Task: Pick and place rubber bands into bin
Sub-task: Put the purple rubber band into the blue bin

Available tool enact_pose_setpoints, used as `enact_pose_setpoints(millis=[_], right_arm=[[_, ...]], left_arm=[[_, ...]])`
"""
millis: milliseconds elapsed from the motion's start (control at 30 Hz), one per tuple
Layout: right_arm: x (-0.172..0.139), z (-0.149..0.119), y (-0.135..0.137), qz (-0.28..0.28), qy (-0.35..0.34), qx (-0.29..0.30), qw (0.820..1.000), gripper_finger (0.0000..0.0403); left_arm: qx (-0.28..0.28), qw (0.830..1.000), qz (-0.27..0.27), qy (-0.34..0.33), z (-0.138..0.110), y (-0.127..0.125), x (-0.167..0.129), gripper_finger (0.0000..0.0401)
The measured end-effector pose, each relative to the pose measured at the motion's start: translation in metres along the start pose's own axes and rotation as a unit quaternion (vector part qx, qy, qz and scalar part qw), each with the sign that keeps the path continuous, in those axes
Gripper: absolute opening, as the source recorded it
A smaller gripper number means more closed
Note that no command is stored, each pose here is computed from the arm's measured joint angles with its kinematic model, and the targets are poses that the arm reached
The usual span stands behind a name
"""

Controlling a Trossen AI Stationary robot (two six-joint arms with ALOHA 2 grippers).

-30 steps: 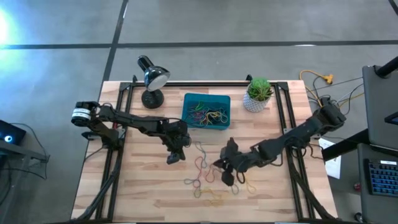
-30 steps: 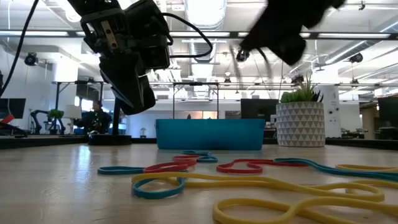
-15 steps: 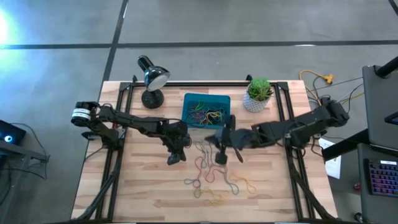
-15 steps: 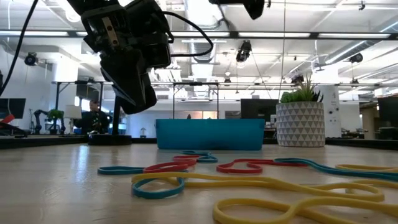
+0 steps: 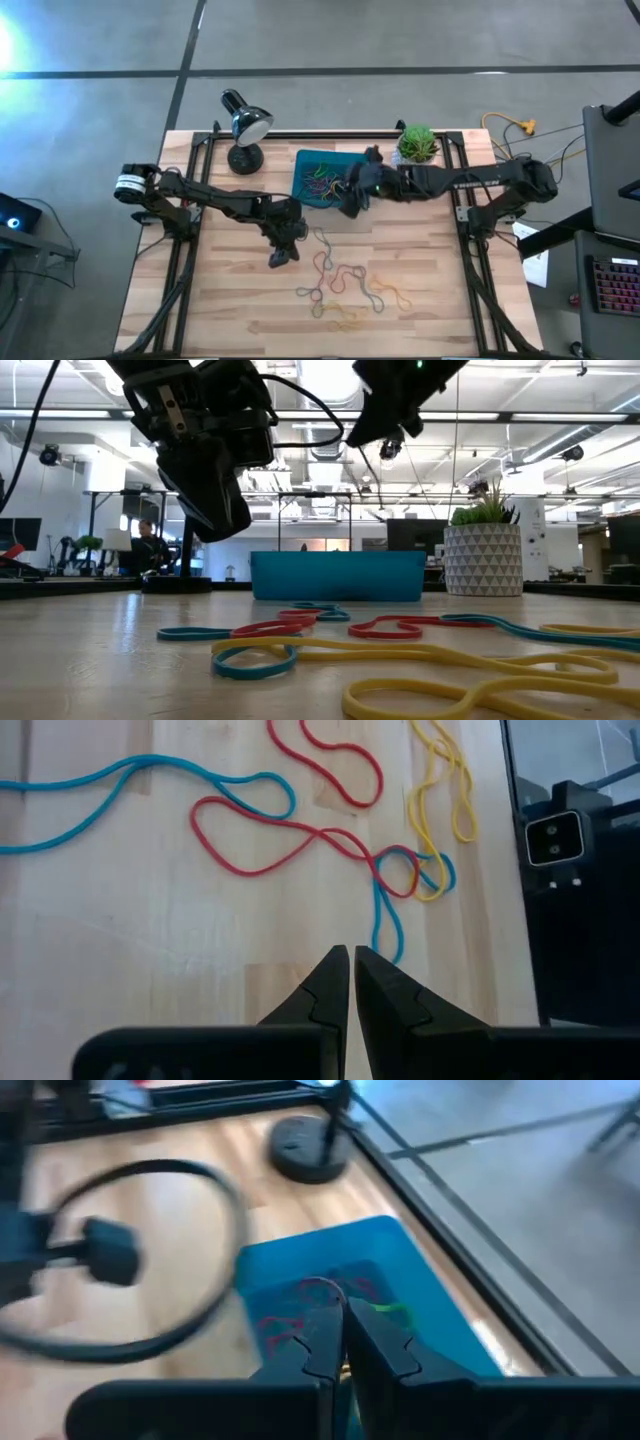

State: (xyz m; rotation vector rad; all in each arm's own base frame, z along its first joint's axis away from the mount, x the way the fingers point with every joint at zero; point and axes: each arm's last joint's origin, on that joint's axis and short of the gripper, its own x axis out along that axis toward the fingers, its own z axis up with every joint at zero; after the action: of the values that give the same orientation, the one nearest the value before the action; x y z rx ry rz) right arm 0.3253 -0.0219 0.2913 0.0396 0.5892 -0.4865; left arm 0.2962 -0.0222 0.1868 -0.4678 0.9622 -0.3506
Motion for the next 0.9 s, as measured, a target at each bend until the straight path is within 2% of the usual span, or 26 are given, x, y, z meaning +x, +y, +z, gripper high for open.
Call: enact_pose_setpoints(millis=[233,433,600,900], right_arm=[[0.016,-0.002,-0.039,-0.048,0.017,0.031,0.998,0.0008],[0.029,-0.015,-0.063,-0.047,0.041,0.057,0.996,0.0008],[0.036,-0.028,-0.072,-0.046,0.051,0.078,0.995,0.0008],[0.042,-0.043,-0.071,-0.008,0.053,0.098,0.994,0.0009]], left_arm=[[0.009,1.0,0.005,-0.021,0.004,0.0,0.0,0.0005],[0.01,0.999,0.017,-0.027,0.005,0.0,0.0,0.0005],[0.015,0.999,0.022,-0.037,0.006,0.0,0.0,0.0005],[0.032,0.997,0.02,-0.073,0.013,-0.002,-0.001,0.0005]])
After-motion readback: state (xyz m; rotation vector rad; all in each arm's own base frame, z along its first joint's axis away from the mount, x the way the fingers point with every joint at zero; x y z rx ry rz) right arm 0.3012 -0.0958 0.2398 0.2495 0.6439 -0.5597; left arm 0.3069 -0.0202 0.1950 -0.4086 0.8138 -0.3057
